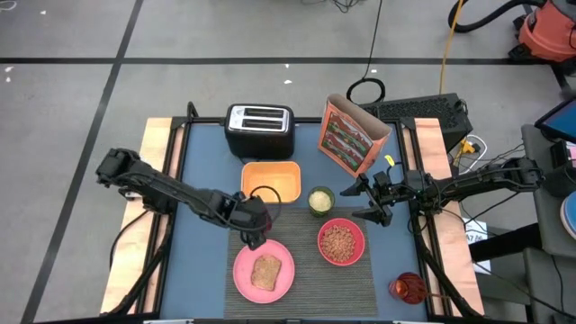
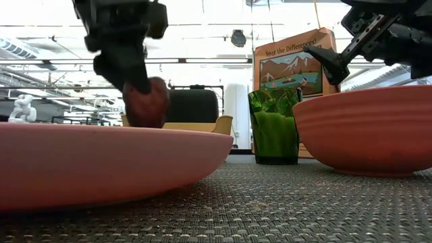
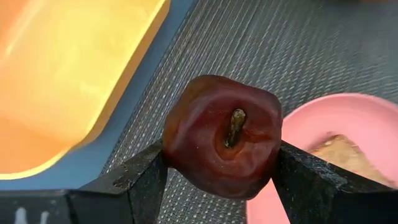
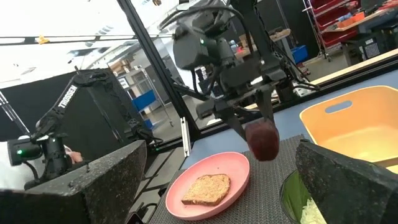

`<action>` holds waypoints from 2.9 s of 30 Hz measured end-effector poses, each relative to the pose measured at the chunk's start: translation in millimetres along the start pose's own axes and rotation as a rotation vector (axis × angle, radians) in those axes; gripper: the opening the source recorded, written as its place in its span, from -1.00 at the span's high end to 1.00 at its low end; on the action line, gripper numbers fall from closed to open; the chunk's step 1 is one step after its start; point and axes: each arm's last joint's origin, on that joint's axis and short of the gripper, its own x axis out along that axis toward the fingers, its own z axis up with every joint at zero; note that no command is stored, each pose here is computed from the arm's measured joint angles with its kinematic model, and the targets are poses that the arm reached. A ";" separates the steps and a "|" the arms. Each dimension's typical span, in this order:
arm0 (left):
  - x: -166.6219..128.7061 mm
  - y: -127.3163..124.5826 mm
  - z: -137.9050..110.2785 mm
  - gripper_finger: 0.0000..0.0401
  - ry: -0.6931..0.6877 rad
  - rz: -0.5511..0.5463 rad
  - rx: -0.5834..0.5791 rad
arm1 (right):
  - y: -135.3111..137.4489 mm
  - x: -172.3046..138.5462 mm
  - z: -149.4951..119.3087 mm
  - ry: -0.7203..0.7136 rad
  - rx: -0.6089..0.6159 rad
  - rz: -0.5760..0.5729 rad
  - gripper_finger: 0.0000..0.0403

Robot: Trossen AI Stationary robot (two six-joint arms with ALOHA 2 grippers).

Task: Arrange a breakfast setting
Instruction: Put the red apple on the gray table mat to the top of the pink plate, then put the gold spoon on the gray table mat to the right of the pink plate

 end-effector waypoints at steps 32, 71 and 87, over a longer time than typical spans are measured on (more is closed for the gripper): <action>44.1 2.2 -2.0 -0.28 0.079 0.097 0.002 | 0.0 0.0 0.0 0.000 0.000 0.000 -0.99; 26.3 3.2 1.5 -0.93 0.063 0.040 -0.014 | 0.0 0.0 0.0 0.000 0.024 0.000 -0.99; 0.9 5.1 8.0 -0.93 -0.013 -0.019 -0.032 | 15.7 -2.7 8.9 0.139 0.340 0.302 -0.86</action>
